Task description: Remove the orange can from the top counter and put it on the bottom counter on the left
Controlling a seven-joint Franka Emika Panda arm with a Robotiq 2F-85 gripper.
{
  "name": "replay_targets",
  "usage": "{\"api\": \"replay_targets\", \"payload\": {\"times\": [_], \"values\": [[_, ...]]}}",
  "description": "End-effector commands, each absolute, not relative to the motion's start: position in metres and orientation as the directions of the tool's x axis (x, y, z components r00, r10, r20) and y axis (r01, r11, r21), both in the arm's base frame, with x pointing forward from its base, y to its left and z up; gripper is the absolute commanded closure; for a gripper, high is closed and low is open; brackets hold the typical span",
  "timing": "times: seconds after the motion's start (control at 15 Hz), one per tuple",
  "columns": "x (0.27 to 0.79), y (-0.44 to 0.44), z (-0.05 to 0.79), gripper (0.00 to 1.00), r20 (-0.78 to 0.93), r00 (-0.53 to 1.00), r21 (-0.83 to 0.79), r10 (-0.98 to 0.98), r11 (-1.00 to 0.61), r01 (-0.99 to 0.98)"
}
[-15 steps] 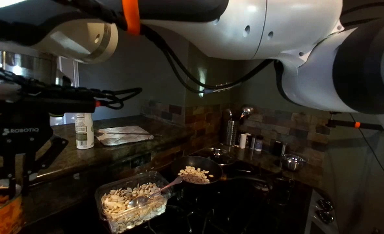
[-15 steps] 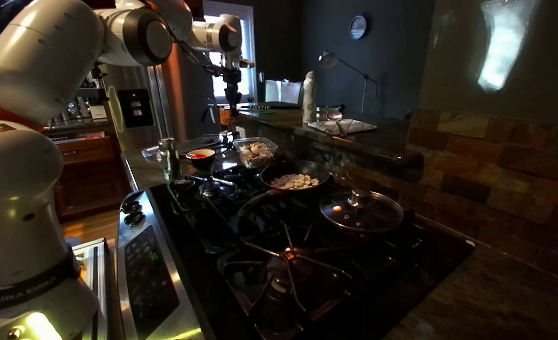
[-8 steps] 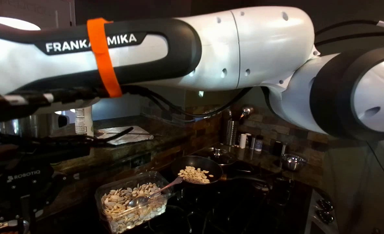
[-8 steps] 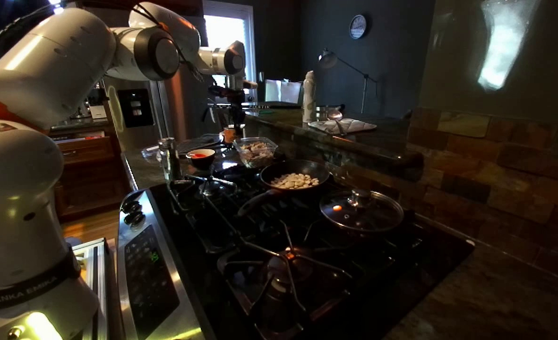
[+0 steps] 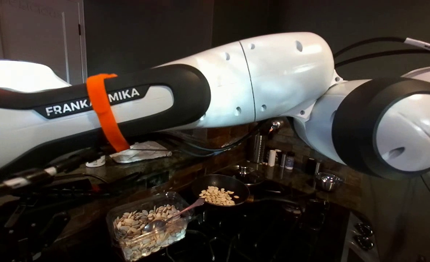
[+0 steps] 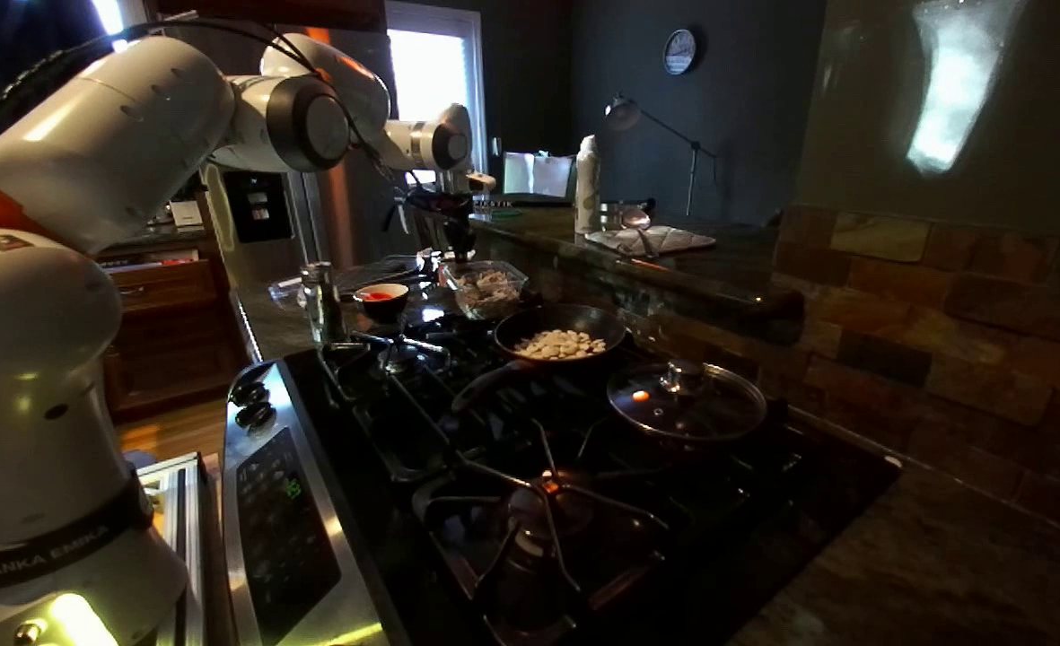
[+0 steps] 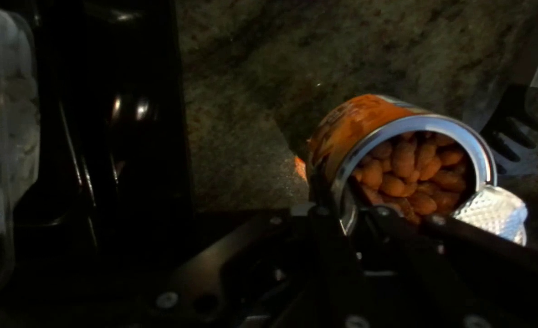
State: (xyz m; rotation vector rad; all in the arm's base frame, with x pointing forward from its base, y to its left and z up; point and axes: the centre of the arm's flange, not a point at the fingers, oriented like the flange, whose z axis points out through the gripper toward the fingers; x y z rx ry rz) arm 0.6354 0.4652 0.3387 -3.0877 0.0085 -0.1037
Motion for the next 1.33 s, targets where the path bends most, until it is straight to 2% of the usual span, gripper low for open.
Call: {"api": "replay_targets", "payload": {"times": [0.0, 0.8, 0.87, 0.93, 1.0, 1.27], "values": [[0.622, 0.476, 0.341, 0.97, 0.101, 0.993, -0.065, 0.058, -0.996, 0.064], [0.598, 0.488, 0.306, 0.97, -0.001, 0.987, -0.094, 0.162, -0.982, 0.161], [0.596, 0.488, 0.306, 0.64, -0.010, 0.986, -0.092, 0.164, -0.982, 0.162], [0.594, 0.487, 0.308, 0.63, -0.015, 0.987, -0.089, 0.159, -0.984, 0.157], [0.589, 0.486, 0.313, 0.56, -0.022, 0.988, -0.089, 0.154, -0.984, 0.152], [0.566, 0.485, 0.345, 0.26, 0.009, 0.990, -0.072, 0.138, -0.988, 0.139]]}}
